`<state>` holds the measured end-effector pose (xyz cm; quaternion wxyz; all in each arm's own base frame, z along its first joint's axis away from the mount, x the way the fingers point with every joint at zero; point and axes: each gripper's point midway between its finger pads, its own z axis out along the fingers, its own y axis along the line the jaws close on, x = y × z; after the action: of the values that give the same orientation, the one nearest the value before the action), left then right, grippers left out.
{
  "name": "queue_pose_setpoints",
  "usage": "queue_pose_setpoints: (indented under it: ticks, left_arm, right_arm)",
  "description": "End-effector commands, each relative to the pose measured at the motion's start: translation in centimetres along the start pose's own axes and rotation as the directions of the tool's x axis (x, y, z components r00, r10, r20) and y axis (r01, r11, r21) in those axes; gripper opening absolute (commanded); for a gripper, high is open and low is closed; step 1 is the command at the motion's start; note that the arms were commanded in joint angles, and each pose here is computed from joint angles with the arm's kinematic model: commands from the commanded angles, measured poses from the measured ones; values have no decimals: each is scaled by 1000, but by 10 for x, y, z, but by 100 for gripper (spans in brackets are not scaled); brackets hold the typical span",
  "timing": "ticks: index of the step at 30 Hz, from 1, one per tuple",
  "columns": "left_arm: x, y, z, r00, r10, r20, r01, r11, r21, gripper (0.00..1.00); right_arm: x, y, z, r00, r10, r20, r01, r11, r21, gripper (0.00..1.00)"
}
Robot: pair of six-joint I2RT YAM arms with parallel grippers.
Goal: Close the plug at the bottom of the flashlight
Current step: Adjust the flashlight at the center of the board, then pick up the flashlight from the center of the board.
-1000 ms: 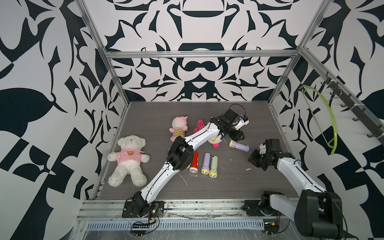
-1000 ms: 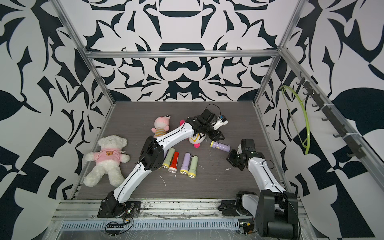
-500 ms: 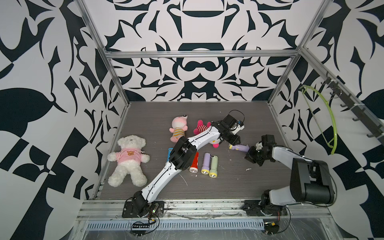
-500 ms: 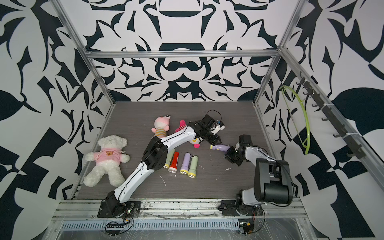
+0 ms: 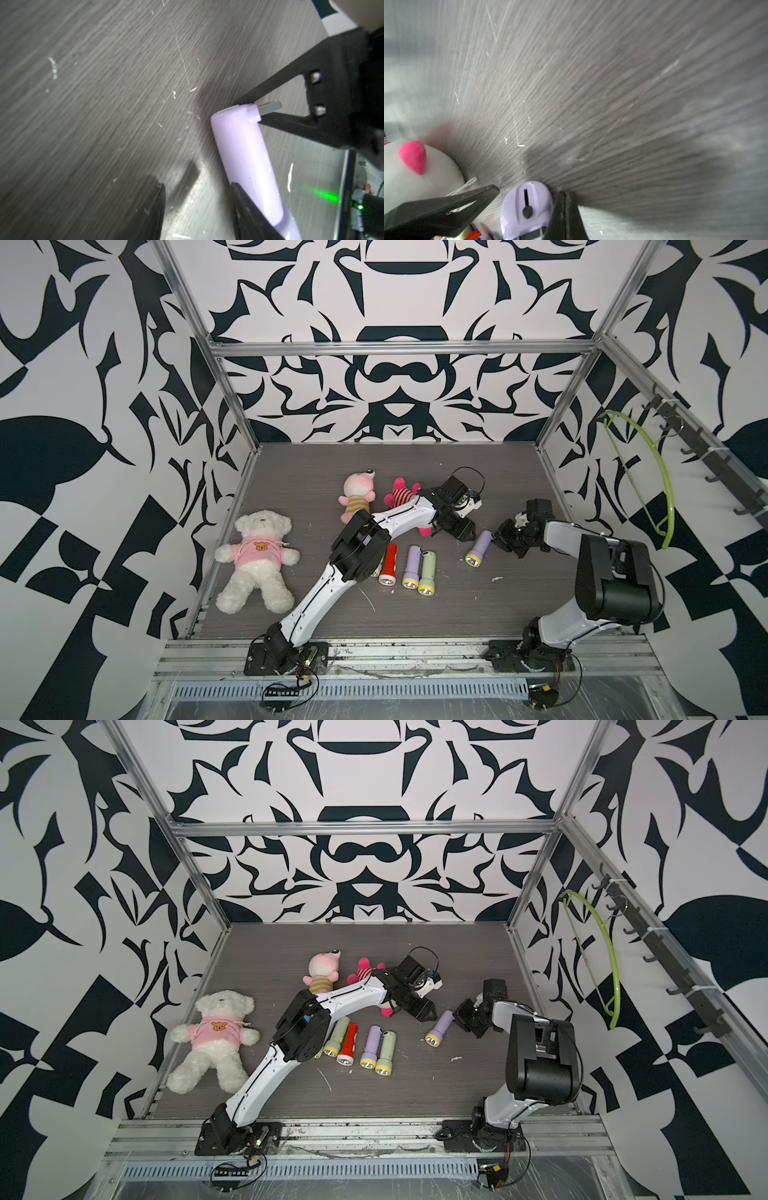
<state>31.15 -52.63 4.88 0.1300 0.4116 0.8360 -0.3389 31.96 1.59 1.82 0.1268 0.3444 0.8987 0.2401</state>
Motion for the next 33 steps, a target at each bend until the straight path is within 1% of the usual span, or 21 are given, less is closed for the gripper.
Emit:
queue_pose_setpoints:
  ticks: [1,5,7,11,15,18,20,27,33]
  left_arm:
    - [-27,-33,-33,997,33,67,-35,999,32,55]
    - [-33,-56,-43,992,87,86,-89,996,9,58]
    - [-31,-67,-43,990,115,76,-115,993,-2,62]
    - [-18,-74,-32,984,177,16,-175,983,-59,63]
    - [-3,-73,-15,969,237,-63,-244,962,-126,67]
    - [8,-61,-5,967,227,-118,-245,955,-166,68]
    - [13,-56,-1,967,218,-132,-239,955,-175,72]
    - [13,-47,13,973,191,-133,-215,956,-200,74]
    - [13,-47,28,985,143,-101,-160,969,-188,76]
  right_arm:
    - [3,-10,-11,1000,-1,29,-1,998,56,0]
    - [-1,-8,-28,996,-27,84,21,997,69,0]
    - [-3,-7,-36,993,-40,110,31,996,79,0]
    - [-3,-7,-46,989,-48,143,36,996,85,0]
    - [-2,-9,-53,985,-55,166,40,994,97,0]
    - [-2,-10,-57,982,-54,179,37,995,96,0]
    - [-3,-12,-61,980,-50,194,31,995,97,0]
    - [-6,-16,-69,977,-5,215,-7,998,56,0]
    - [-6,-20,-74,973,8,232,-20,999,49,0]
